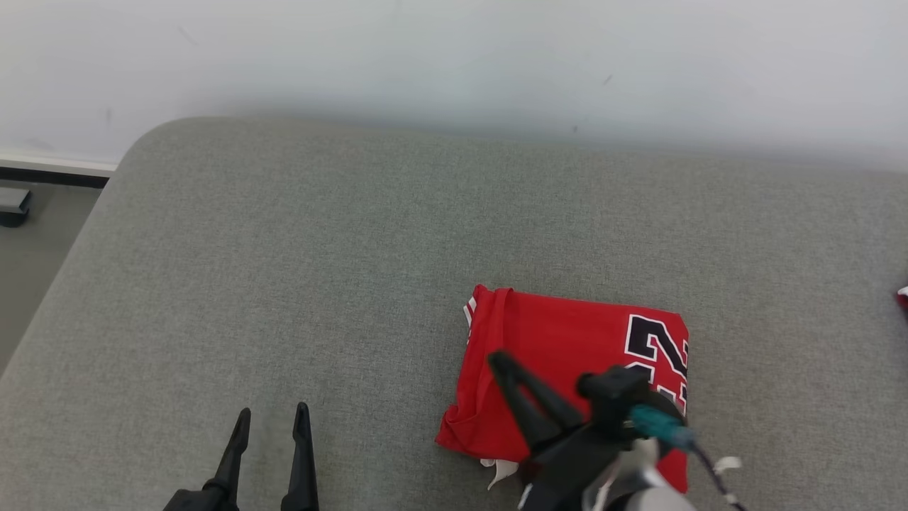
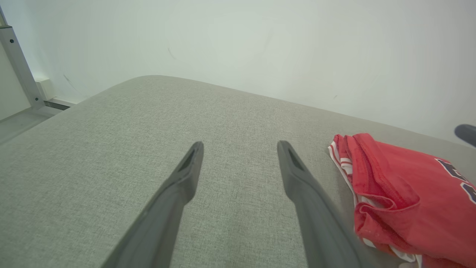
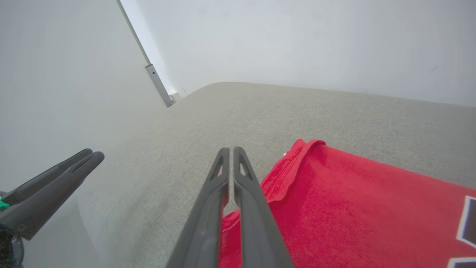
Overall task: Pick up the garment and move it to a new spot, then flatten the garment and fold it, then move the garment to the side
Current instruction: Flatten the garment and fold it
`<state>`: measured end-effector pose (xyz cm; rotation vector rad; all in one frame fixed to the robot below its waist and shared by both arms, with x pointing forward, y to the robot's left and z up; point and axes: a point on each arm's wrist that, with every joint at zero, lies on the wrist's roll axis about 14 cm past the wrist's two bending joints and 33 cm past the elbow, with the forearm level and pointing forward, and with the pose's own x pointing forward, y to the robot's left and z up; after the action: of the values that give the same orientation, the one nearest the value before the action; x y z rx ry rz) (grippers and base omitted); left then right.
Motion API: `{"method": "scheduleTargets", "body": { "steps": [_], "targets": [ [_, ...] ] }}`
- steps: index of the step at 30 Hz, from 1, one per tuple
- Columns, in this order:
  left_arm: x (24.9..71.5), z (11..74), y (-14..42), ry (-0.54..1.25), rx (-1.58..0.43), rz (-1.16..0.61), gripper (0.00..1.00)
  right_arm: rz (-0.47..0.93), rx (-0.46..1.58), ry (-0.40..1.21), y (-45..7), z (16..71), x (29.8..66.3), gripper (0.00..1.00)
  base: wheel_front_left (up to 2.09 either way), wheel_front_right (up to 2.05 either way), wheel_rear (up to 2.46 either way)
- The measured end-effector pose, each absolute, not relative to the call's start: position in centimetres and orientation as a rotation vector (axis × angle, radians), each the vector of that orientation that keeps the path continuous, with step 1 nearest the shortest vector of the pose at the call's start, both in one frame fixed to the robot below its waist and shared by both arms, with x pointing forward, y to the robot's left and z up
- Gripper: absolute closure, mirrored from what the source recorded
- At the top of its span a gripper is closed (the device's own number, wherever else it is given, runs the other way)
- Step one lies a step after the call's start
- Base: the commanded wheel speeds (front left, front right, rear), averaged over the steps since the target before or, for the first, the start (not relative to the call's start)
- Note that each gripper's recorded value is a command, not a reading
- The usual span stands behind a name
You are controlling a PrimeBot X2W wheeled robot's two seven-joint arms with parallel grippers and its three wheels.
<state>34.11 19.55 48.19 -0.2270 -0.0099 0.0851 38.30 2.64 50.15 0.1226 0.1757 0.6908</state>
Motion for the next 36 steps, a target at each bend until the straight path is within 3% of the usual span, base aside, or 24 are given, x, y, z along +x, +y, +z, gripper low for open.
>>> {"method": "scheduleTargets", "body": {
  "steps": [1,8,16,24,36],
  "targets": [
    [34.1,48.4,19.6,-0.016,-0.226,0.085,0.0,0.662,0.132,0.141,1.8,50.9,38.8,0.0,0.0,0.0,0.0],
    [34.1,49.8,20.1,-0.063,-0.217,0.094,0.0,0.358,0.14,-0.018,-8.0,52.8,40.5,0.0,0.0,0.0,0.0],
    [33.9,51.6,19.8,-0.118,-0.173,0.081,0.0,0.117,0.085,-0.068,-16.3,51.7,39.1,0.0,0.0,0.0,0.0],
    [33.6,51.5,18.7,-0.114,-0.124,0.031,0.0,0.014,0.057,-0.04,-19.9,49.9,37.2,0.0,0.0,0.0,0.0],
    [33.9,50.0,17.4,-0.064,-0.081,-0.015,0.0,-0.018,0.042,0.015,-20.8,47.9,34.9,0.0,0.0,0.0,0.0]
  ]
}}
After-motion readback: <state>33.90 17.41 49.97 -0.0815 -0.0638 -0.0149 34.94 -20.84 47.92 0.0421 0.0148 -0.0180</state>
